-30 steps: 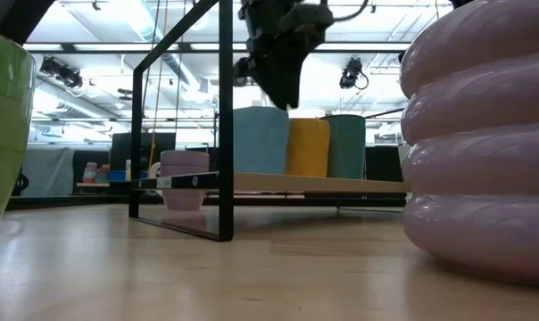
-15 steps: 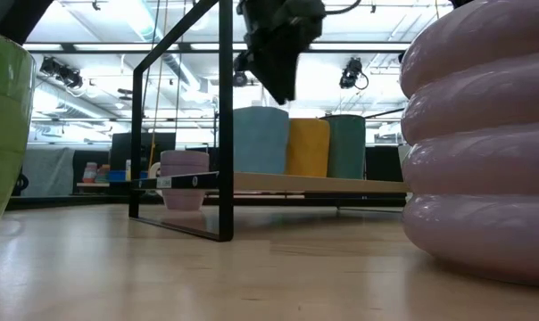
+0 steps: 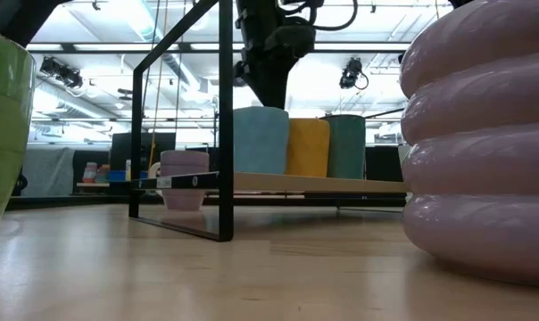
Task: Place coffee mugs
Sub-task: Put the top violet mug on the shelf beside
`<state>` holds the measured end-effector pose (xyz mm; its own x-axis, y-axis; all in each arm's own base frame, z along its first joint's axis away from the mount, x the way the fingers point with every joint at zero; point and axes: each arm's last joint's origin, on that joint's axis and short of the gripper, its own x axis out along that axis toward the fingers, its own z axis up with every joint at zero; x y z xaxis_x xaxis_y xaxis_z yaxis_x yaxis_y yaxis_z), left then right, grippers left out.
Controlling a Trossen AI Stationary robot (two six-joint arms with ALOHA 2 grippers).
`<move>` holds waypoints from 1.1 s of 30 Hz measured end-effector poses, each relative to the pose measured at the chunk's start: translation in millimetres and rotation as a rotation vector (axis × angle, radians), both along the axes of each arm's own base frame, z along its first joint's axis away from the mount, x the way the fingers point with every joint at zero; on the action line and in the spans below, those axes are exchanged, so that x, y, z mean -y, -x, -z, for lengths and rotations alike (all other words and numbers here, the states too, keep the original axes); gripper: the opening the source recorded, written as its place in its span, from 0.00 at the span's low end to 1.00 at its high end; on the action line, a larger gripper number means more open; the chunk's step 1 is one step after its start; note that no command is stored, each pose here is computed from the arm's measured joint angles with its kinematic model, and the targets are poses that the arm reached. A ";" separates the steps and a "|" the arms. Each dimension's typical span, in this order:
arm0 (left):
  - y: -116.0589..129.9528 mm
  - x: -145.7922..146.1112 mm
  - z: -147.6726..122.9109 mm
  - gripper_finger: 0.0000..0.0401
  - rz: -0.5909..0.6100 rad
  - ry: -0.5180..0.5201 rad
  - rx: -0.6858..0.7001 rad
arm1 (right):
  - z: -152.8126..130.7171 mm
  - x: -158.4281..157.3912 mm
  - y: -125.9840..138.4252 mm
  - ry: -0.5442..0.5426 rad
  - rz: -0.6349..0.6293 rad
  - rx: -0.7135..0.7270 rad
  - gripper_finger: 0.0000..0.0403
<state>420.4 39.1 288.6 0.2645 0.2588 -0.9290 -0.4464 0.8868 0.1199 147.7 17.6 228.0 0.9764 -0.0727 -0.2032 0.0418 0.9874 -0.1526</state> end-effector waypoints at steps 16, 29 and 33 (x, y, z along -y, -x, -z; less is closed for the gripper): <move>26.6 -18.0 -10.1 0.29 -0.130 -0.012 -0.132 | 0.0 -0.1 0.0 -0.001 -0.002 0.000 0.28; 58.8 -66.8 6.5 0.20 -0.192 0.008 -0.248 | 2.0 -1.3 0.4 -0.032 -0.039 -0.021 0.28; 78.6 -76.0 17.3 0.18 -0.225 0.035 -0.186 | 1.9 -1.3 0.4 -0.035 -0.039 -0.020 0.28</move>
<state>341.8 115.1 271.3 0.0279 0.2588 -0.9655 -0.6058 0.7727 0.1897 147.3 18.9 226.1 0.9741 -0.0271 -0.2245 0.0003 0.9929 -0.1188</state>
